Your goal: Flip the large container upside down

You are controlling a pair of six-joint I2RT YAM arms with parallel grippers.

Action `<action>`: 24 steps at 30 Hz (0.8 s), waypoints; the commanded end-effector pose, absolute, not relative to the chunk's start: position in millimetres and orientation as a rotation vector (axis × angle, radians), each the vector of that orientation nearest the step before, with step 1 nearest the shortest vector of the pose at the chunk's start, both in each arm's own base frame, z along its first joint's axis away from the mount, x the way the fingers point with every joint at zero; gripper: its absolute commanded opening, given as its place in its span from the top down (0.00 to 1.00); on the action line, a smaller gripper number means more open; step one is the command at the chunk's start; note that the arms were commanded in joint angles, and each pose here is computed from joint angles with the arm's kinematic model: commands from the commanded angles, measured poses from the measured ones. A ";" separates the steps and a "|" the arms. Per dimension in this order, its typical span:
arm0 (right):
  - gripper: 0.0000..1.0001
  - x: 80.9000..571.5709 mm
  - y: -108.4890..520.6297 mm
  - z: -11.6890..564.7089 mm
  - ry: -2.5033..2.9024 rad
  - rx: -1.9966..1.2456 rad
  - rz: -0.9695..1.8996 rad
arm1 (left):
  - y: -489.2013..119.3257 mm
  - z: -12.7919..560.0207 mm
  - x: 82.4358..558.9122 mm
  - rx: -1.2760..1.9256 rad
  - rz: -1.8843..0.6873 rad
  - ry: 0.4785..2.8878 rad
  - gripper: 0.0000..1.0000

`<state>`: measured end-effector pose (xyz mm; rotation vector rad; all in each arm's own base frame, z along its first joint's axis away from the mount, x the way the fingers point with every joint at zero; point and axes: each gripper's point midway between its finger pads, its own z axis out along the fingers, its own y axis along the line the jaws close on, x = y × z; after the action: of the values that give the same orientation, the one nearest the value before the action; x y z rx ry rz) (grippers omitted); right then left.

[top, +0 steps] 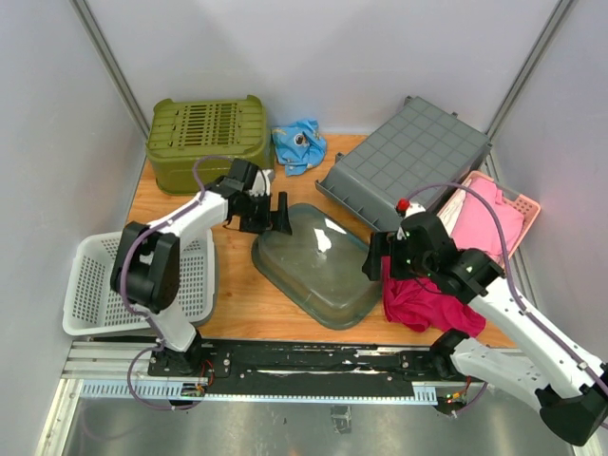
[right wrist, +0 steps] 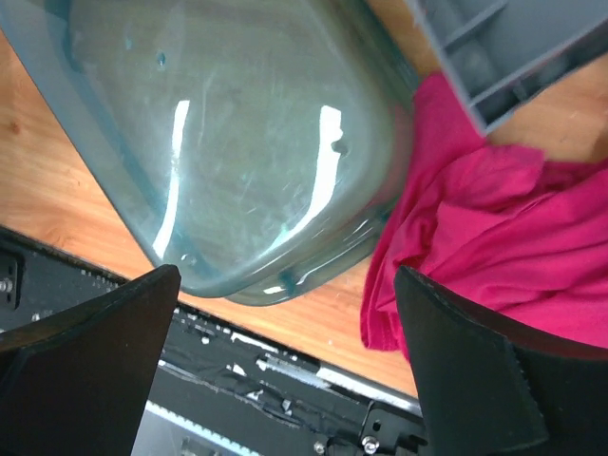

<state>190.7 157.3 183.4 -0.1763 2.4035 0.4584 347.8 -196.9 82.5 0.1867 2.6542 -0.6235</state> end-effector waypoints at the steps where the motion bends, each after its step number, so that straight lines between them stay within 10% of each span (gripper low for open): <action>1: 0.03 148.4 151.3 135.5 2.611 -0.093 0.532 | -208.7 87.3 298.2 0.195 -0.824 2.664 0.01; 24: 0.04 164.1 107.8 145.0 2.567 0.112 0.236 | -304.2 79.7 198.9 0.261 -1.143 2.680 0.01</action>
<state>162.1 118.5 143.2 0.1006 2.5705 0.2992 212.2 -259.8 70.6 0.2605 2.7036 -0.9248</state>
